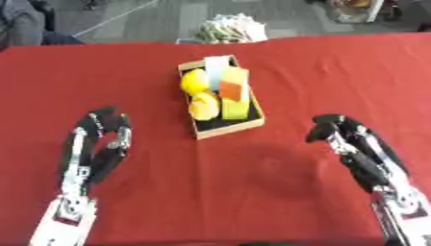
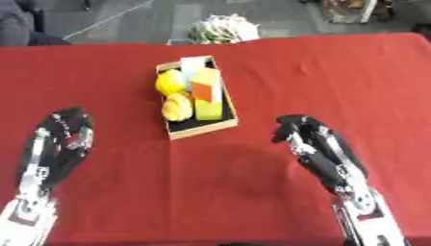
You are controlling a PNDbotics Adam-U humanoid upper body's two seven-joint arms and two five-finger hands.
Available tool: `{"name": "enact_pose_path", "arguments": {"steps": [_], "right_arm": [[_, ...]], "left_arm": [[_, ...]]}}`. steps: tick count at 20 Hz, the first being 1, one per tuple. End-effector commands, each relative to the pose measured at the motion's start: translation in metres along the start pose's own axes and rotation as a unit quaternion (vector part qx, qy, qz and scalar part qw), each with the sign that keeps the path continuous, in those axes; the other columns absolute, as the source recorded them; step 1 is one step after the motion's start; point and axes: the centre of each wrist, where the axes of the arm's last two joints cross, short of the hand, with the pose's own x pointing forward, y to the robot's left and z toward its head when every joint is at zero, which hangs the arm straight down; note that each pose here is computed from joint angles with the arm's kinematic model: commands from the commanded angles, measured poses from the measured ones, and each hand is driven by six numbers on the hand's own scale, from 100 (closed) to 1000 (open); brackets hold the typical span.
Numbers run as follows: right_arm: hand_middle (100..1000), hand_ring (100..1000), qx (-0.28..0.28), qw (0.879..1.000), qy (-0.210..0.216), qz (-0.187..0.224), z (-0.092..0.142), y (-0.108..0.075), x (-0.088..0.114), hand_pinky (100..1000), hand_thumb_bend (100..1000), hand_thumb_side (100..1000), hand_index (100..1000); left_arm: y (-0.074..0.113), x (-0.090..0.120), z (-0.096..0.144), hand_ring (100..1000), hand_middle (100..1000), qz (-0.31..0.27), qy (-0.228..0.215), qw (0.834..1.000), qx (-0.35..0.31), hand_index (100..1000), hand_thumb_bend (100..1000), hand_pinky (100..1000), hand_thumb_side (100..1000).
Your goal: Pick up objects on the table and place them in the box.
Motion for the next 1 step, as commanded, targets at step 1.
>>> {"name": "enact_pose_path", "arguments": {"steps": [1], "right_arm": [[538,579,0.002,1.000,-0.012,0.003,-0.0035,-0.0008,0.0068,729,100,453,715]], "left_arm": [[-0.0004,0.0022,-0.0006,551,545,0.009,-0.004,1.000,0.003,732,181,766,374]]}}
